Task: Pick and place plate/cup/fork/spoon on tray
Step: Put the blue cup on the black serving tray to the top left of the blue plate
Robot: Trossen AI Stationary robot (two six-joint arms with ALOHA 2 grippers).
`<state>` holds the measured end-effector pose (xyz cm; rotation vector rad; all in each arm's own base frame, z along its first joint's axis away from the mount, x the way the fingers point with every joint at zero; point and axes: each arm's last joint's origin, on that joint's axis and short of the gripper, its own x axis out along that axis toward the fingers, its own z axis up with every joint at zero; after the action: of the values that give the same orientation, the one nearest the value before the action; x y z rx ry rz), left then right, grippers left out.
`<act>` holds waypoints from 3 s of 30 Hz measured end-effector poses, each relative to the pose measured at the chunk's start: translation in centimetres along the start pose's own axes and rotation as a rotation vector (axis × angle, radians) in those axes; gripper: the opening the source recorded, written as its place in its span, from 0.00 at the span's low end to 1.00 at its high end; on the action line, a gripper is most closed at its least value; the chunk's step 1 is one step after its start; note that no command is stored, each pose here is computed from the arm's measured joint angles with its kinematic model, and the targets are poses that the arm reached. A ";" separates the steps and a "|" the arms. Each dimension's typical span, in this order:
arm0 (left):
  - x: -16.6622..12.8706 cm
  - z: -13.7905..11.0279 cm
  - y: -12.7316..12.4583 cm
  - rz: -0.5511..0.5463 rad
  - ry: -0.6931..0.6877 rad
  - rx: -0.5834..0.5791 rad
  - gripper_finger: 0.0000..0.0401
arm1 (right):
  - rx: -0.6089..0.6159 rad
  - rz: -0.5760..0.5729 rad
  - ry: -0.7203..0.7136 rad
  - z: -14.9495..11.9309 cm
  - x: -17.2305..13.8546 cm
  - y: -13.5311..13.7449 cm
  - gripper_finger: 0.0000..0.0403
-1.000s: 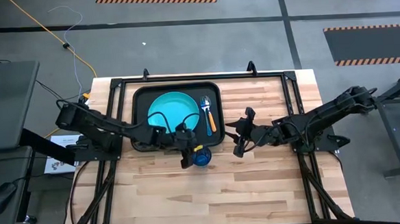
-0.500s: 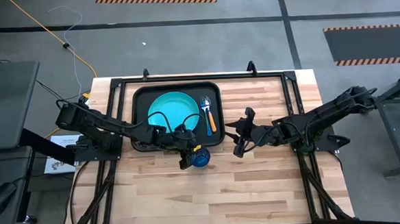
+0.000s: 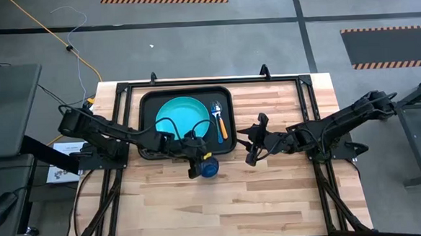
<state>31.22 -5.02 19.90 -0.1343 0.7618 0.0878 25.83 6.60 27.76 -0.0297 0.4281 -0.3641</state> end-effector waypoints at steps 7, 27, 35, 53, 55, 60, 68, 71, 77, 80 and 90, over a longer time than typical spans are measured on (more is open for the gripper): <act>-1.3 0.8 0.2 0.004 -0.056 0.033 0.03 | -0.001 0.000 0.000 0.0 0.0 0.0 0.32; -20.0 -1.6 8.5 0.701 -0.216 -0.237 0.01 | 0.016 0.006 -0.011 0.1 0.0 0.0 0.32; -21.0 -3.6 15.0 0.940 0.020 -0.462 0.01 | 0.009 0.003 -0.011 0.1 0.0 0.0 0.32; -17.3 -7.4 20.9 0.989 0.049 -0.657 0.01 | -0.003 0.008 -0.010 0.1 0.0 0.0 0.32; -17.0 -7.7 21.1 0.995 0.034 -0.657 0.01 | -0.003 0.009 -0.010 0.1 0.0 0.0 0.32; -16.1 -8.3 21.5 0.937 0.000 -0.701 0.01 | -0.002 0.009 -0.010 0.1 0.0 0.0 0.32; -15.2 -9.7 21.6 0.911 0.026 -0.744 0.01 | 0.000 0.009 -0.010 0.1 0.0 0.0 0.32; -15.0 -9.9 21.6 0.911 0.013 -0.762 0.01 | 0.000 0.009 -0.010 0.1 0.0 0.0 0.32; -14.9 -9.9 21.6 0.889 -0.003 -0.795 0.01 | -0.003 0.009 -0.010 0.1 0.0 0.0 0.32; -15.0 -9.9 21.6 0.894 -0.008 -0.797 0.01 | -0.003 0.009 -0.010 0.1 0.0 0.0 0.32; -15.0 -9.8 21.7 0.910 -0.031 -0.807 0.07 | 0.000 0.009 -0.010 0.1 0.0 0.0 0.32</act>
<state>10.98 14.45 21.35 -0.5412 0.6699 1.2640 25.89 6.63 27.87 -0.0293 0.4183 -0.3551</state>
